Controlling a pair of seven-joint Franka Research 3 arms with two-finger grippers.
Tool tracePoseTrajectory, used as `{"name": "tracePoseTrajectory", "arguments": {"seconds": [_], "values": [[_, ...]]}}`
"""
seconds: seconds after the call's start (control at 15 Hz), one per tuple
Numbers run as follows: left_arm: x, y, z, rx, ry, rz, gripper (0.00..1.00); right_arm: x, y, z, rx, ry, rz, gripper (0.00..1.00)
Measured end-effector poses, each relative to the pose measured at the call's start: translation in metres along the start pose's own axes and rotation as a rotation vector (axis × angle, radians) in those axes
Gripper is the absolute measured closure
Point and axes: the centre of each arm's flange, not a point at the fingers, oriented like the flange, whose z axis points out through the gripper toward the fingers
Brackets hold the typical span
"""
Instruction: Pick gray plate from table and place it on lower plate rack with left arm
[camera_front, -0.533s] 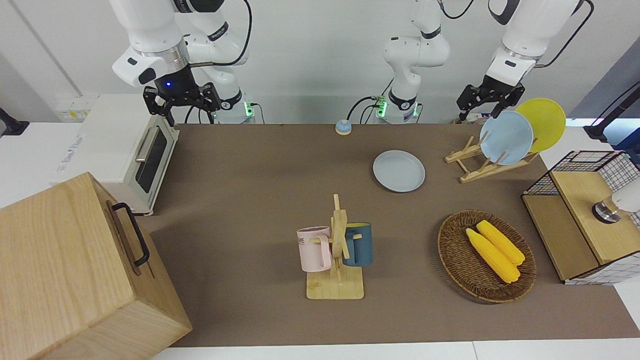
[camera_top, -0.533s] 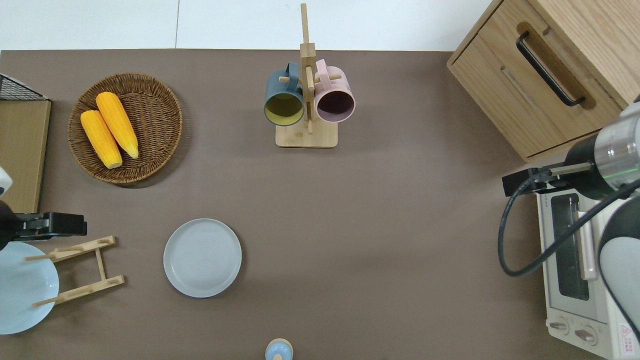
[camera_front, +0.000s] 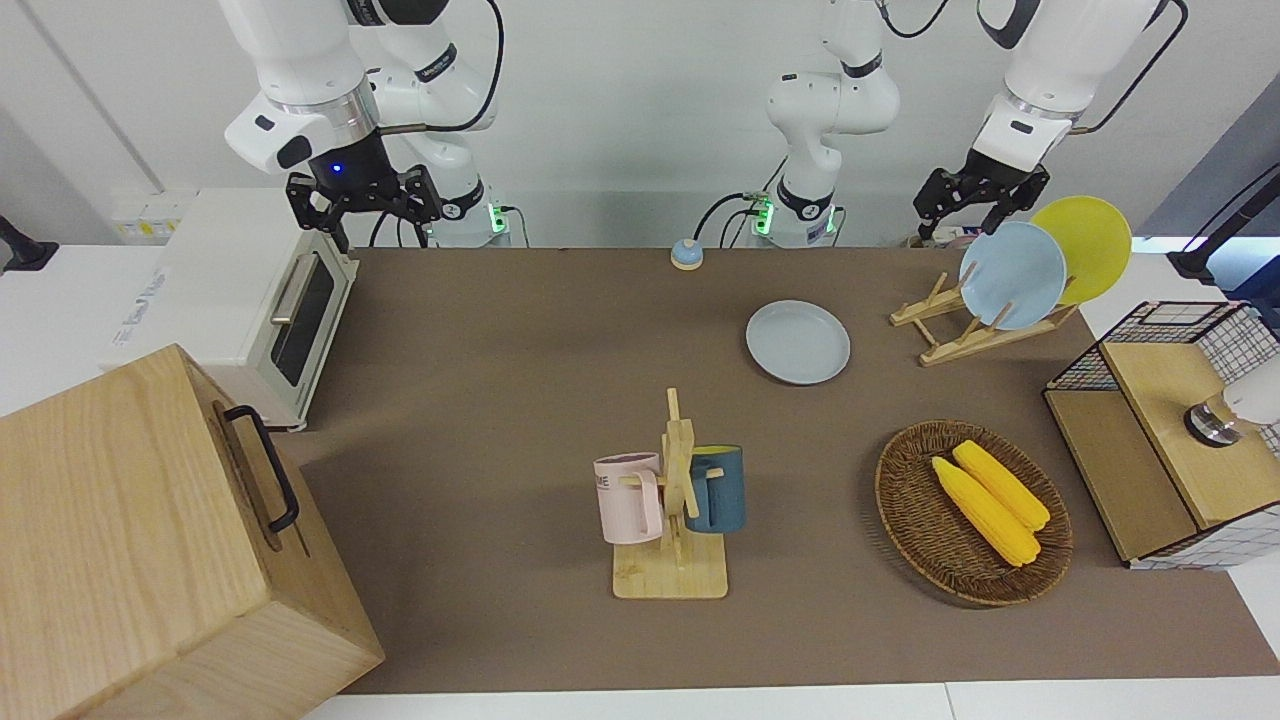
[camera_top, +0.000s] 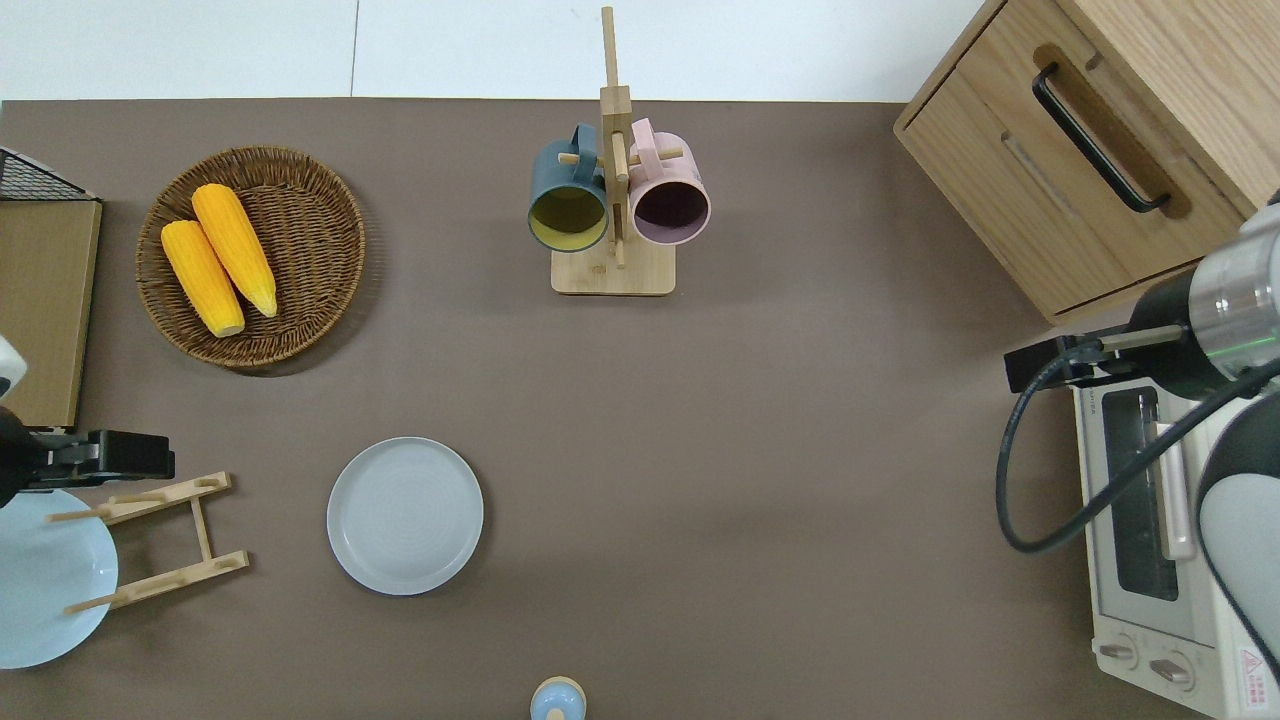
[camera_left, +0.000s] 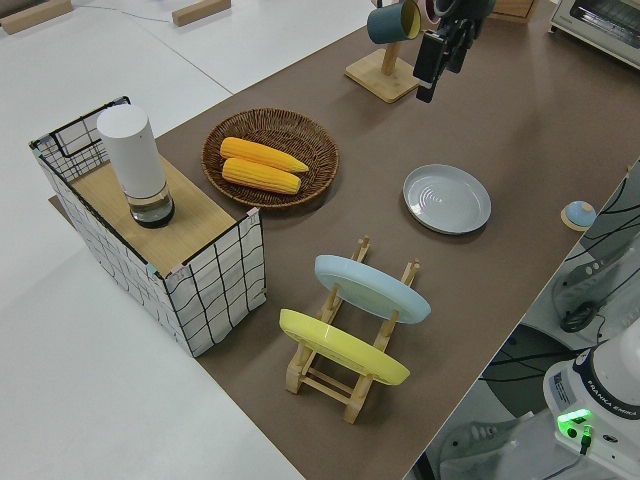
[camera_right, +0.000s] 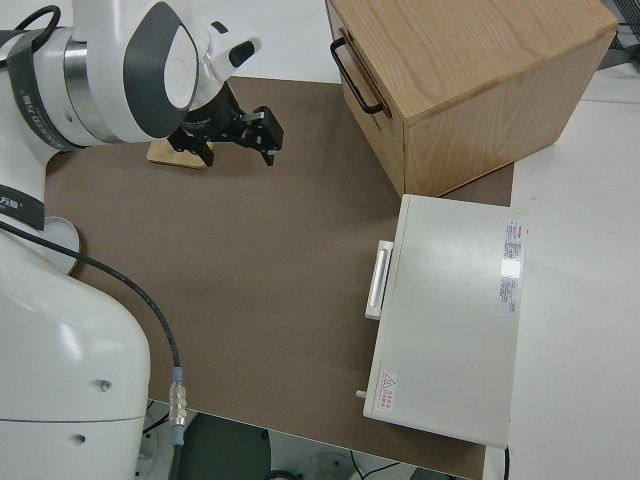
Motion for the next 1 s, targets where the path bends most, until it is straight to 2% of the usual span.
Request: {"name": "tracePoseTrajectory", "arguments": {"seconds": [0.27,0.4,0.53,0.67,1.0], "values": [[-0.001,0.0,0.003,0.001,-0.008,0.0,0.0,0.0,0.0,0.0,0.0,0.0,0.0,0.01],[-0.003,0.0,0.022,0.003,-0.042,0.001,0.0,0.0,0.0,0.0,0.0,0.0,0.0,0.01],[-0.002,0.001,0.061,0.003,-0.056,0.003,0.0,0.0,0.0,0.0,0.0,0.0,0.0,0.01],[-0.001,0.003,0.109,0.001,-0.043,0.006,0.0,0.0,0.0,0.0,0.0,0.0,0.0,0.01],[-0.014,0.007,0.19,-0.002,-0.019,0.015,0.0,0.0,0.0,0.0,0.0,0.0,0.0,0.01]]}}
